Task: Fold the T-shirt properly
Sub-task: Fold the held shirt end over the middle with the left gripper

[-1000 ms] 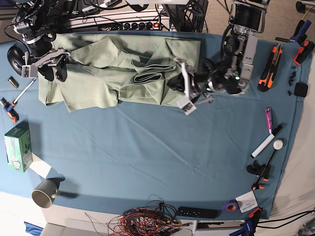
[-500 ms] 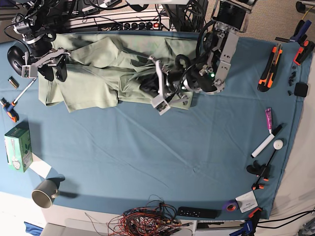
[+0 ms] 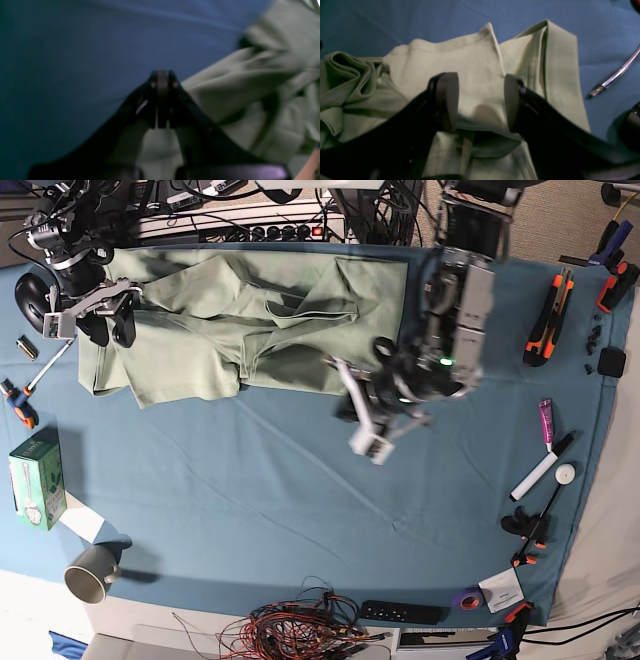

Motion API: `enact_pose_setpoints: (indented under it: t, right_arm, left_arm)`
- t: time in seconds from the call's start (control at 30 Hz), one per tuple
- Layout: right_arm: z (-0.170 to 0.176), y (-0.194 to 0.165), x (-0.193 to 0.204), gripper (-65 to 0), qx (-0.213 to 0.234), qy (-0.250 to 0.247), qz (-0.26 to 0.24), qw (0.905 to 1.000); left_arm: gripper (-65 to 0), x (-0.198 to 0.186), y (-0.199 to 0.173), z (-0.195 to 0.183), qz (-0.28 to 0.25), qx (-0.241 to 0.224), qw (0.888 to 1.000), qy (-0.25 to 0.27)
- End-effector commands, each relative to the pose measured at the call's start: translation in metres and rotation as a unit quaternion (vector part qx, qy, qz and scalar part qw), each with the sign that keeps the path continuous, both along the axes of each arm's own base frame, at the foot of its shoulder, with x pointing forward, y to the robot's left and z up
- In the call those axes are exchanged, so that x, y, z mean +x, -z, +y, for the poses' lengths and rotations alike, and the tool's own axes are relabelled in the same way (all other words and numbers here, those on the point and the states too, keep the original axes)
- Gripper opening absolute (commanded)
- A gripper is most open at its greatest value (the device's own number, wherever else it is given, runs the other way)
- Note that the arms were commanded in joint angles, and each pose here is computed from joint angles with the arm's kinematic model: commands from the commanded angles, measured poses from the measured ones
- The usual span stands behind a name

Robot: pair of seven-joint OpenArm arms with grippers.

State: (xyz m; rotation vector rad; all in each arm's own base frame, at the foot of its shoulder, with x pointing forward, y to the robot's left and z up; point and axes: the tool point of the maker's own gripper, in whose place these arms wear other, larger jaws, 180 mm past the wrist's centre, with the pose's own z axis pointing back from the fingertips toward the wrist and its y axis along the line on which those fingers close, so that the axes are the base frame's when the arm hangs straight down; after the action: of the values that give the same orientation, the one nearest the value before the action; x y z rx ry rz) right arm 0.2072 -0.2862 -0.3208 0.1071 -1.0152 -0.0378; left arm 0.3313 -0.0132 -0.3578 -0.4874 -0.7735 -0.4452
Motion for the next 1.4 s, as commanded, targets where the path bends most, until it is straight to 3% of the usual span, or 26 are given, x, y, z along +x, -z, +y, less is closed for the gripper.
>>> enact_pose_setpoints:
  t: [0.0,0.27,0.43,0.6,0.8,1.17,1.37]
  right_arm:
    - [-0.002,-0.014,0.006,-35.8,-0.006,-0.002,-0.028,0.9996]
    - [-0.002,-0.015,0.006,-35.8,-0.006,-0.002,-0.029,0.9996]
    - [-0.002,-0.015,0.006,-35.8,-0.006,-0.002,-0.029,0.9996]
    - [-0.002,-0.015,0.006,-35.8,-0.006,-0.002,-0.030,0.9995]
    - [-0.002,-0.019,0.012,-35.8,-0.006,-0.002,-0.039,0.9992]
    - [-0.002,-0.022,0.016,-35.8,-0.006,-0.002,-0.045,0.9990]
    - [-0.002,-0.022,0.016,-35.8,-0.006,-0.002,-0.045,0.9990]
  left_arm:
    - [-65.0,0.007,-0.011,0.006,-0.010,-0.012,1.000,-0.002]
    - [-65.0,-0.034,-0.012,0.052,0.055,-0.114,0.991,0.041]
    - [-65.0,-0.072,-0.002,0.051,0.083,-0.171,0.980,0.052]
    - [-65.0,-0.102,0.011,0.040,0.101,-0.183,0.976,0.066]
    - [-65.0,-0.104,0.031,0.038,0.093,-0.130,0.986,0.055]
    - [-65.0,-0.138,0.020,-0.044,0.112,-0.177,0.966,0.151]
    - [-65.0,-0.156,-0.013,-0.083,0.094,-0.250,0.938,0.220]
